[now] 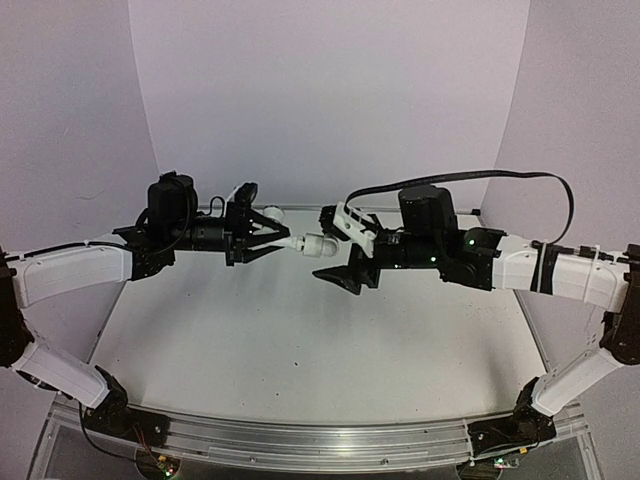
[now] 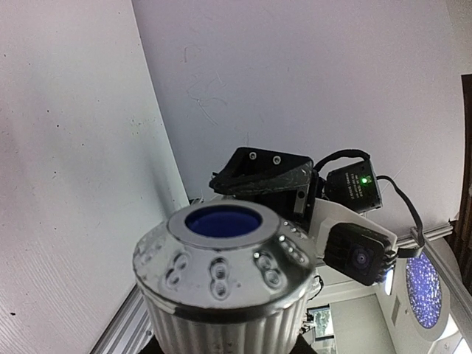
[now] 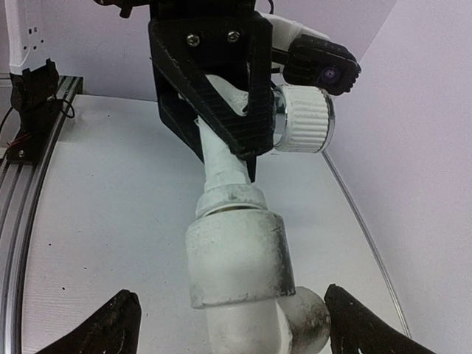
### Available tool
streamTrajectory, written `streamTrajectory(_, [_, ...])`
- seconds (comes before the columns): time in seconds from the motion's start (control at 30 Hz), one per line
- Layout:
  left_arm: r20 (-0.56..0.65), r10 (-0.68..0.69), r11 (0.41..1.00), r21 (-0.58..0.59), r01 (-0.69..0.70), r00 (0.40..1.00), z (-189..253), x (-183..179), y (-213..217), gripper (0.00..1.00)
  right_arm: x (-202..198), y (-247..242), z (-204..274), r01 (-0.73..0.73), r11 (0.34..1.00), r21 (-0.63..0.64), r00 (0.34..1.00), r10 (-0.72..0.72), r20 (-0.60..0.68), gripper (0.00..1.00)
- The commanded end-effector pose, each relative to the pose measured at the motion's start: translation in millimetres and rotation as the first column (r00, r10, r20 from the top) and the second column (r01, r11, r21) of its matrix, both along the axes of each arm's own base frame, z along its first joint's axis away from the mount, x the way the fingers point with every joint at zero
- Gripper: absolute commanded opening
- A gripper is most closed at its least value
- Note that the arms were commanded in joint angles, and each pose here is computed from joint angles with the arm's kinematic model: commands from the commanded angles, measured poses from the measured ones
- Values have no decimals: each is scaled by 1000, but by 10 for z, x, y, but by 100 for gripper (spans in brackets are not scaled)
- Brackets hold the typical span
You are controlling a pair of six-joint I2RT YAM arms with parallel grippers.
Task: Install the water faucets
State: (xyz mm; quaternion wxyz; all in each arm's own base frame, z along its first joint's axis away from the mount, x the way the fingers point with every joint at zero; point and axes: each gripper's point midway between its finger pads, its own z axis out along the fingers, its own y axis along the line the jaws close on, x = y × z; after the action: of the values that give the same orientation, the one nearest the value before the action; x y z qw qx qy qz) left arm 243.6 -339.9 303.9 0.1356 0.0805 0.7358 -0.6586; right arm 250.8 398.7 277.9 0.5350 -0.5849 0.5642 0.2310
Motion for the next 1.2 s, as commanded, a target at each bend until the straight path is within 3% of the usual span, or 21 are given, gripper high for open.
streamTrajectory(0.0, [67, -39, 997, -65, 44, 997, 330, -50, -16, 0, 82, 115, 274, 7, 997, 73, 999, -11, 41, 73])
streamTrajectory(0.07, [81, -40, 997, -64, 45, 996, 332, -40, -22, 0, 36, 145, 275, -13, 996, 91, 1000, 13, -3, 49])
streamTrajectory(0.17, [152, -20, 998, -56, 29, 988, 335, -1, -21, 0, -42, 163, 278, -29, 992, 125, 996, 39, -80, 27])
streamTrajectory(0.27, [366, 27, 999, -47, -10, 930, 427, 30, 25, 0, -63, 163, 286, 5, 985, 175, 981, 30, -193, 14])
streamTrajectory(0.3, [468, 34, 999, -43, -16, 883, 470, 3, 46, 0, -74, 176, 305, 19, 980, 196, 968, 31, -248, 9])
streamTrajectory(0.37, [710, 3, 999, -25, 21, 704, 563, -173, 70, 0, -115, 231, 358, 45, 968, 248, 909, 63, -413, 0])
streamTrajectory(0.4, [876, -53, 996, 12, 88, 479, 546, -370, 81, 0, -128, 261, 393, 73, 958, 277, 840, 91, -534, 0])
streamTrajectory(0.43, [959, -84, 989, 46, 142, 269, 487, -539, 94, 0, -149, 273, 402, 87, 951, 298, 767, 127, -629, 0])
streamTrajectory(0.5, [992, -96, 976, 109, 187, -79, 267, -740, 138, 0, -169, 289, 516, 113, 920, 376, 572, 249, -782, 0])
streamTrajectory(0.53, [977, -92, 981, 121, 149, -193, 253, -693, 135, 0, -186, 287, 574, 121, 903, 412, 434, 325, -840, 0])
streamTrajectory(0.57, [968, -95, 984, 126, 123, -231, 260, -621, 129, 0, -188, 274, 630, 122, 891, 437, 356, 372, -857, 0])
streamTrajectory(0.6, [964, -96, 986, 126, 109, -246, 327, -487, 120, 0, -188, 250, 728, 138, 870, 474, 191, 446, -874, 0])
streamTrajectory(0.63, [965, -94, 988, 120, 93, -246, 424, -351, 148, 0, -181, 212, 820, 170, 853, 494, 56, 492, -869, 5])
streamTrajectory(0.7, [971, -106, 990, 123, 68, -216, 420, -214, 148, 0, -199, 104, 1007, 175, 788, 590, 10, 598, -802, 32])
streamTrajectory(0.77, [981, -118, 992, 123, 24, -152, 382, -128, 156, 0, -226, 61, 1058, 156, 774, 614, 28, 618, -786, 54])
streamTrajectory(0.83, [990, -84, 993, 92, -72, 113, 421, 66, 189, 0, -236, 13, 1002, 126, 774, 621, 115, 610, -784, 73])
streamTrajectory(0.87, [986, -70, 992, 85, -94, 153, 441, 98, 204, 0, -239, 0, 995, 114, 773, 625, 146, 609, -780, 76])
streamTrajectory(0.9, [931, 41, 969, 52, -243, 363, 476, 335, 308, 0, -201, -5, 820, 118, 803, 584, 180, 561, -808, 87])
streamTrajectory(1.0, [809, 240, 901, 22, -434, 537, 446, 527, 569, 0, -127, -17, 541, 108, 861, 497, 318, 444, -838, 97])
streamTrajectory(1.07, [630, 349, 895, -5, -446, 694, 353, 431, 661, 0, -12, -8, 294, 107, 929, 353, 618, 216, -756, 98])
streamTrajectory(1.17, [461, 309, 938, -2, -347, 832, 262, 233, 588, 0, 29, 5, -3, 146, 977, 152, 833, -38, -553, 98])
